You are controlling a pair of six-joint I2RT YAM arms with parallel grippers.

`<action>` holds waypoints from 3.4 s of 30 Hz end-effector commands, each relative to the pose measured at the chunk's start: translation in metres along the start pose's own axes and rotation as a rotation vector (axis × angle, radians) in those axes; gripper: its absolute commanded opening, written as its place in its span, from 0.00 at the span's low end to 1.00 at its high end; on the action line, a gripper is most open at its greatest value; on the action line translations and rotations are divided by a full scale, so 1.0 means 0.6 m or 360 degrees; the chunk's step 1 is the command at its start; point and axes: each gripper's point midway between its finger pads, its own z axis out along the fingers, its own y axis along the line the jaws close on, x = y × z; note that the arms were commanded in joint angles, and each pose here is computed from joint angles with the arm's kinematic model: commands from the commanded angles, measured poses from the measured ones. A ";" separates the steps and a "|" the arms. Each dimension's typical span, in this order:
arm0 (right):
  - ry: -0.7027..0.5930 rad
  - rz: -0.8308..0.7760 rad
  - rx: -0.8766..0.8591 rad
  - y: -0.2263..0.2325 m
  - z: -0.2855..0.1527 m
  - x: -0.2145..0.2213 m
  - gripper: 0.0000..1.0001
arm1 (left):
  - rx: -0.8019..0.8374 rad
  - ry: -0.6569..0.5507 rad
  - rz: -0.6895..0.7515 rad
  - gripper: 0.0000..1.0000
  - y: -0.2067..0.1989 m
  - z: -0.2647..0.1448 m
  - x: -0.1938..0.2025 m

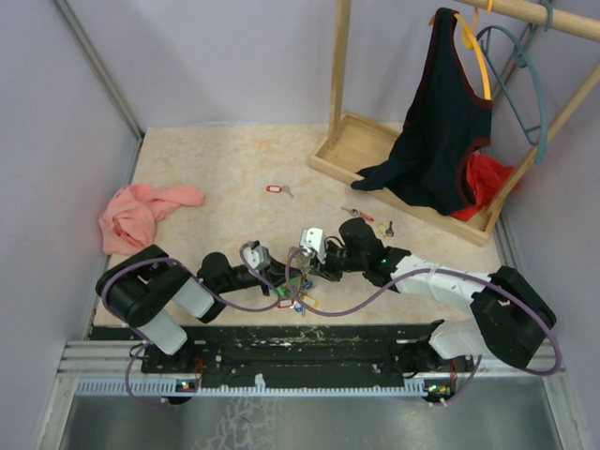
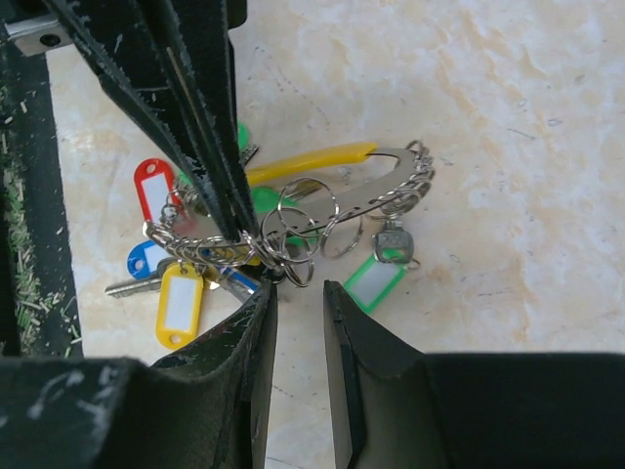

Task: Put the keys on the keyring

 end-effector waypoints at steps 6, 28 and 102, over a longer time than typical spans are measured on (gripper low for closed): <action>-0.0088 -0.0084 -0.0071 -0.002 0.009 -0.027 0.25 | 0.0090 -0.0352 0.0285 0.00 -0.015 0.004 -0.104; -0.0222 -0.0206 -0.0143 0.003 0.007 -0.071 0.00 | 0.0206 -0.0336 0.0359 0.15 -0.040 -0.003 -0.099; -0.0314 -0.0268 -0.0133 0.004 -0.007 -0.099 0.00 | -0.0149 -0.0063 0.0366 0.33 0.031 -0.018 -0.046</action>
